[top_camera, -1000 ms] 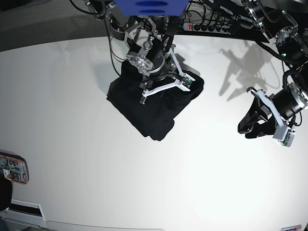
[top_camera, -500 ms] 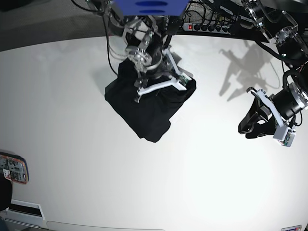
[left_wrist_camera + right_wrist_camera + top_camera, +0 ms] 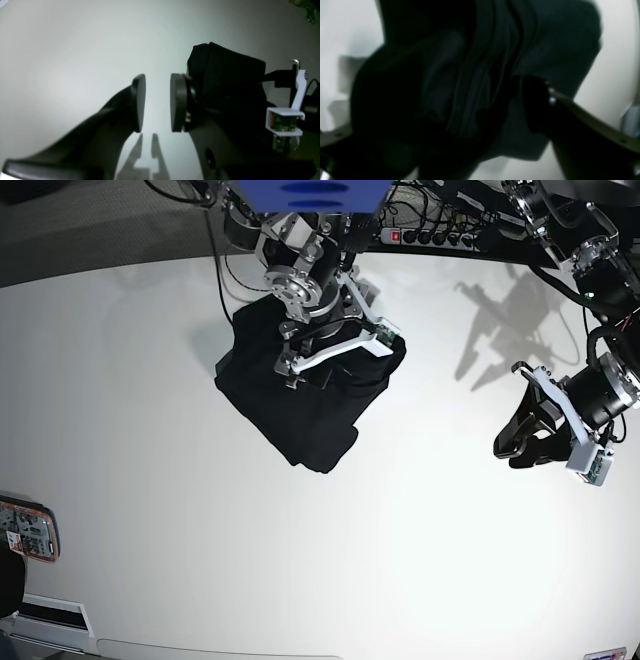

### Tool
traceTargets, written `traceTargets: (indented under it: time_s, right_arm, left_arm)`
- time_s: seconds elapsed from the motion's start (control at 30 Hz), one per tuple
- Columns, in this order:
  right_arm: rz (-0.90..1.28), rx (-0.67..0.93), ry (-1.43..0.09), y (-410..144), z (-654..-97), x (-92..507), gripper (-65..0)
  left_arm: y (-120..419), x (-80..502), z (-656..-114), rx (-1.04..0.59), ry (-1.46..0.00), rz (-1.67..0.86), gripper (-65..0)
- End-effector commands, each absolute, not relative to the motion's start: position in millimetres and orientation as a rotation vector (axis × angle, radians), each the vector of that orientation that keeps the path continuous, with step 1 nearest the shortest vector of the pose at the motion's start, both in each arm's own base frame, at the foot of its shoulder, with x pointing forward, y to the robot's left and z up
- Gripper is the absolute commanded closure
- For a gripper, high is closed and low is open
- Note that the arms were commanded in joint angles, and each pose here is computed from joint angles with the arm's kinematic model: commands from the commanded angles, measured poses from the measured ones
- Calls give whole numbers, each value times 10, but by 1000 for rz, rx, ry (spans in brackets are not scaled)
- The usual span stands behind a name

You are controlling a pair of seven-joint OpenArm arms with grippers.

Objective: Fold the T-shirt properly
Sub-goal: 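Press the folded end down onto the bundle with the right gripper, then open the right gripper and withdraw it from the folded shirt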

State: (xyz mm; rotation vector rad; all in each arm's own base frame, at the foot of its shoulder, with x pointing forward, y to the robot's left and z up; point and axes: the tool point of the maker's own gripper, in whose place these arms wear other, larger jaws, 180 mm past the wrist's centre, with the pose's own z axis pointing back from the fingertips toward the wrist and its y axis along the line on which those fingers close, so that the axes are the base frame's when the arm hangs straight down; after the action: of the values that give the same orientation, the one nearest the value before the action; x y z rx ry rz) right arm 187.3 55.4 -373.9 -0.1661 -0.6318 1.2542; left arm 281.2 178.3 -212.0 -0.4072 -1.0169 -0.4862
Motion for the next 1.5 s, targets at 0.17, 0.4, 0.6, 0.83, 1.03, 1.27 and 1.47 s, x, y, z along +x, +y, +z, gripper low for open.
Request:
traceTargets:
  time_s: [0.17, 0.4, 0.6, 0.83, 1.03, 1.27, 1.47]
  right_arm:
    - [1631, -280, -475, 254, -3869, 1744, -561]
    - [1606, -258, -550, 443, -3732, 1867, -561]
    - [1542, -172, -665, 745, -3538, 1997, -561]
    - [1398, -86, -809, 961, -3220, 2322, -561]
    - [1374, 86, -863, 1156, -3096, 2322, -561]
    - [1195, 315, -901, 1065, -2948, 2500, -561]
    - [1073, 339, -904, 780, -2846, 2783, -561]
  left_arm:
    - [1836, 2821, -2014, -383, -1039, -512, -168]
    - [1849, 2810, -2032, -380, -1034, -508, -168]
    - [1842, 2824, -2010, -381, -1041, -511, -168]
    - [1840, 2828, -2009, -380, -1041, -512, -168]
    - [1845, 2831, -2003, -379, -1043, -510, -168]
    - [1864, 2835, -2014, -371, -1039, -505, -168]
    - [1879, 2840, -2030, -359, -1033, -503, -168]
